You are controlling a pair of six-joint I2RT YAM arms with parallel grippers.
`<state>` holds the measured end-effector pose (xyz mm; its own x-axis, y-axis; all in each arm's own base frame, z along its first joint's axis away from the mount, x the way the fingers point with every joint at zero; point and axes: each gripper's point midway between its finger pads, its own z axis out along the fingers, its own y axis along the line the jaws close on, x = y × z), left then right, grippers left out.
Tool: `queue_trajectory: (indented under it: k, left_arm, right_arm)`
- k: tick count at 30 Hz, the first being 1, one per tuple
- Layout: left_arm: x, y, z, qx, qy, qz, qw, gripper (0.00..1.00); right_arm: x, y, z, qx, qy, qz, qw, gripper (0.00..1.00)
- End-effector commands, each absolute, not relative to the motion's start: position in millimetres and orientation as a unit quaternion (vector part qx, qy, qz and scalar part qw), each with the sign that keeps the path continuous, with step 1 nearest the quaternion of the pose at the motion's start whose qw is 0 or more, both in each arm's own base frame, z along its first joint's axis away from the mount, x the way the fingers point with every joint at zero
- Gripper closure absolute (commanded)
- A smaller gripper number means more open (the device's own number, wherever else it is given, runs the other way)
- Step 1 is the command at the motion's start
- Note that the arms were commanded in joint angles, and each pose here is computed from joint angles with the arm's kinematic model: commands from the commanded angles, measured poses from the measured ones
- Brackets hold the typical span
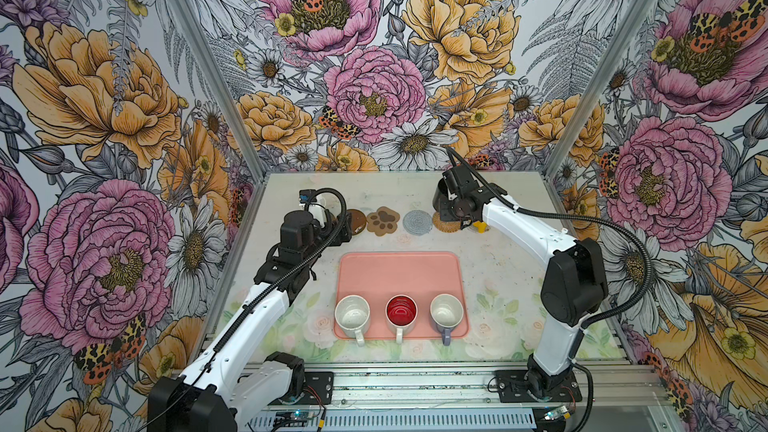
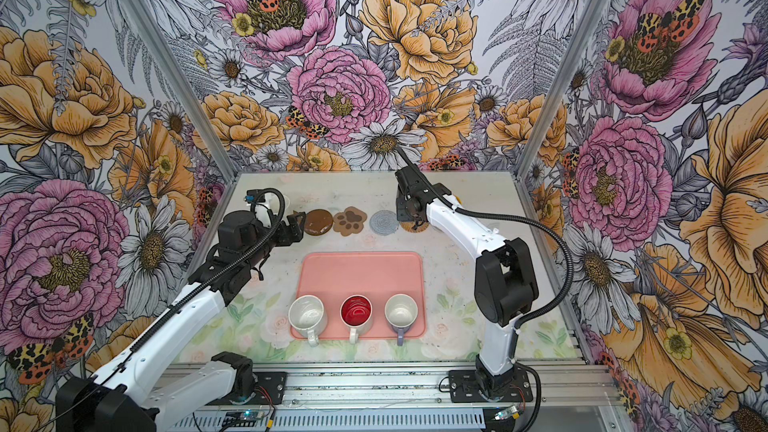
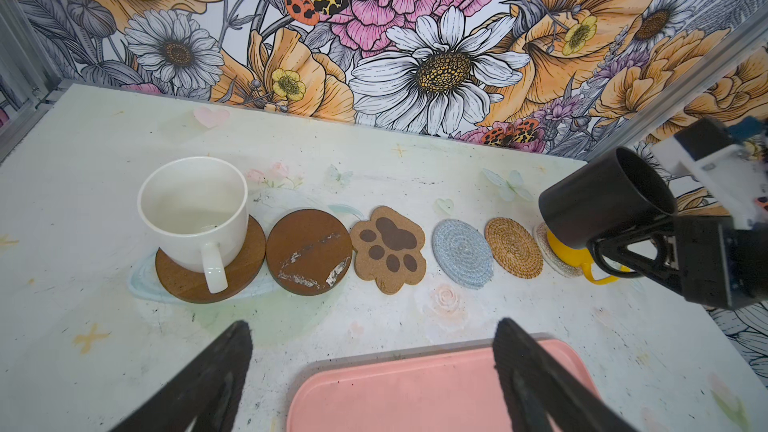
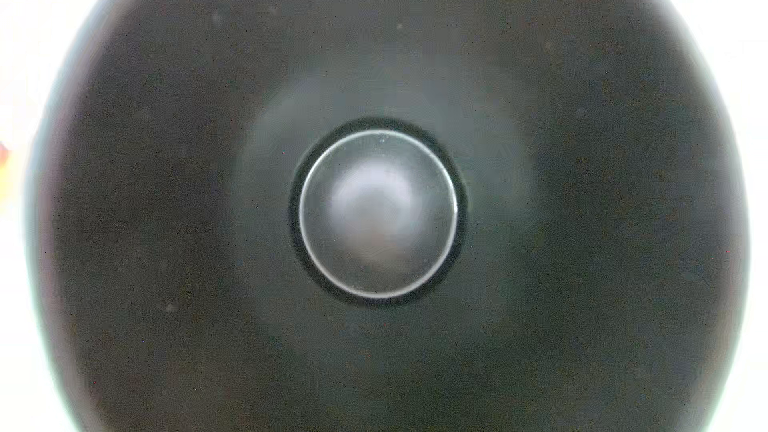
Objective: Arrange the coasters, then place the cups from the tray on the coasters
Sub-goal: 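Carry the black mug with the right gripper over the woven rattan coaster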
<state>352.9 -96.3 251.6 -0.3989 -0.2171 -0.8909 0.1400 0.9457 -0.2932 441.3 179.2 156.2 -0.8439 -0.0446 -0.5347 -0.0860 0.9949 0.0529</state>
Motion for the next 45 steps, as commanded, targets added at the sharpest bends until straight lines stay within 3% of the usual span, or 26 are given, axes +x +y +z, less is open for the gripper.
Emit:
queue_trajectory:
  k: [1, 45]
  left_arm:
    - [353.0, -92.2, 252.6, -0.026, 0.820, -0.158, 0.550, 0.08]
    - [349.6, -87.6, 253.2, -0.032, 0.819, -0.154, 0.552, 0.08]
  right_arm:
    - [463.5, 182.8, 177.5, -0.037, 0.948, 0.050, 0.311, 1.00]
    - [485.3, 155.1, 95.5, -0.015, 0.973, 0.006, 0.228, 1.00]
